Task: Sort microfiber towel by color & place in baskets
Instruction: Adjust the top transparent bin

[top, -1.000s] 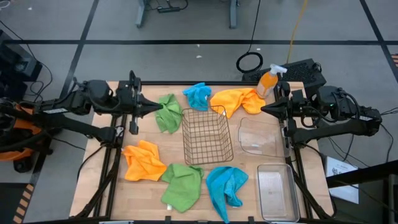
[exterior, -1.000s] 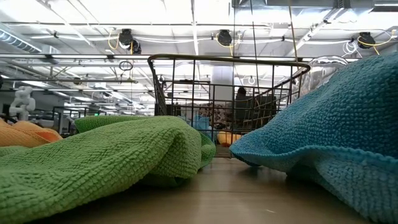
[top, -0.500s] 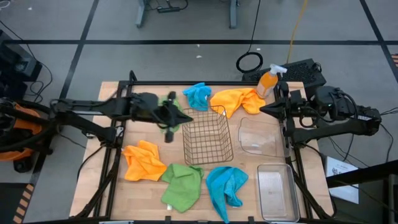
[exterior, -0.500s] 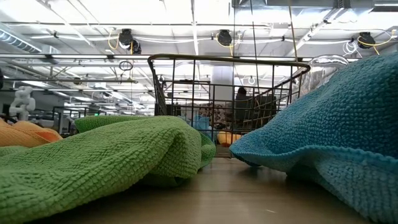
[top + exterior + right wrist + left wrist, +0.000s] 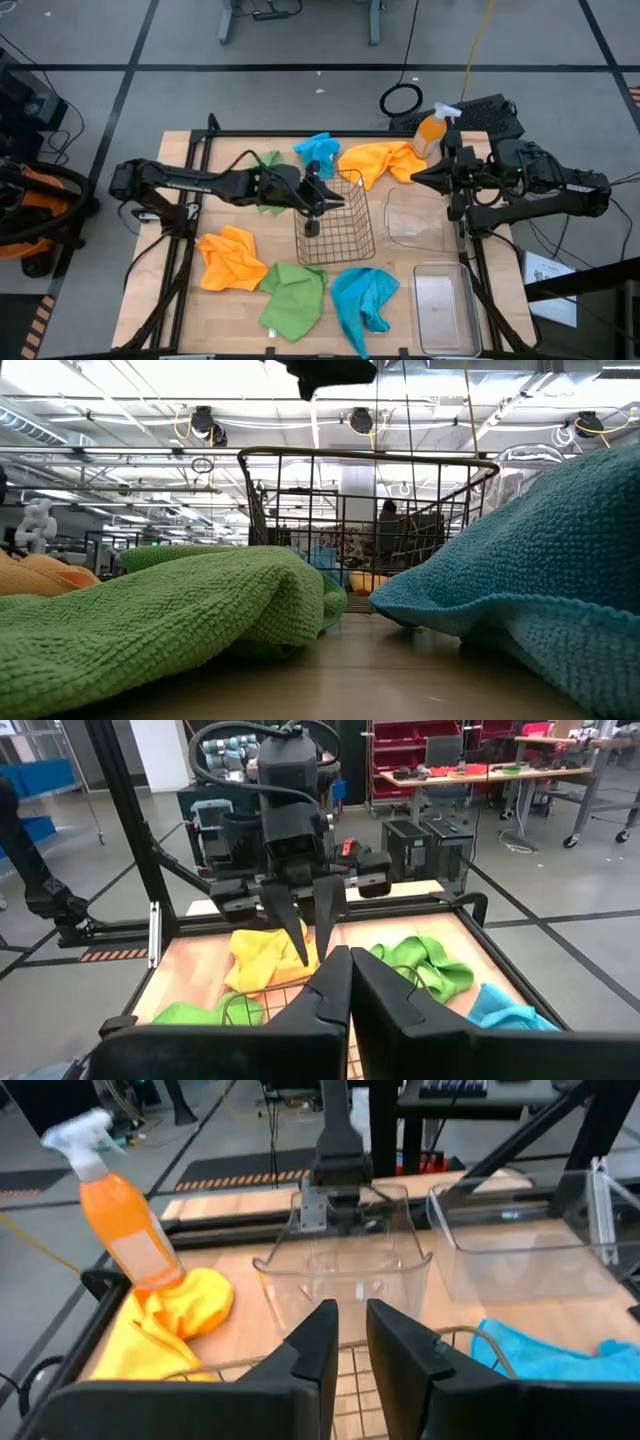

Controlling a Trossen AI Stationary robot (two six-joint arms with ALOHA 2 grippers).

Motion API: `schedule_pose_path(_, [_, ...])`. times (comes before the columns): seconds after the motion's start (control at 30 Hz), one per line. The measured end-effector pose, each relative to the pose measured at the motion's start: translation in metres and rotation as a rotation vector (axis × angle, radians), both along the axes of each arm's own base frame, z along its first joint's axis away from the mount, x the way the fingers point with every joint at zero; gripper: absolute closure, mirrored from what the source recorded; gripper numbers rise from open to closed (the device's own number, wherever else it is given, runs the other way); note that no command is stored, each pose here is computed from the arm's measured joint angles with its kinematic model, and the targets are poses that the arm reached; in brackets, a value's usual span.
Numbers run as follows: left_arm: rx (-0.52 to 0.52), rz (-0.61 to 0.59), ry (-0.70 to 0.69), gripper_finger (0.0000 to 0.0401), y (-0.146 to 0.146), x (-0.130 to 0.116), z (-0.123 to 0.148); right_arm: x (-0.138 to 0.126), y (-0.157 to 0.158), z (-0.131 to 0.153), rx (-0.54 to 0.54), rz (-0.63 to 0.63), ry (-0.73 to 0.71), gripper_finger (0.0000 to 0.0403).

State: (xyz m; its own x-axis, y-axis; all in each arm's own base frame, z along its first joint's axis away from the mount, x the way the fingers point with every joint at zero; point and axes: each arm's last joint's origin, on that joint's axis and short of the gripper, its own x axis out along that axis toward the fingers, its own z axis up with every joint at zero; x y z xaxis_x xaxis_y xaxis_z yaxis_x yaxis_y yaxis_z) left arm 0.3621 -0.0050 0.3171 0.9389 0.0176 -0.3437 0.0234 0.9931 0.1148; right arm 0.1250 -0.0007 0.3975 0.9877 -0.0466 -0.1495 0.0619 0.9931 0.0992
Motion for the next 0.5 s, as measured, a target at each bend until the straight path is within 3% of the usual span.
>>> schedule_pose_path(0.23, [0.003,-0.027,-0.04,0.0333,-0.005,0.028,-0.027,0.015,0.0,-0.009,0.007,-0.001,0.082,0.0403])
schedule_pose_path(0.5, [0.038,-0.064,-0.175,0.0333,0.002,0.054,-0.046,0.033,0.0,-0.008,0.085,-0.013,0.047,0.0403])
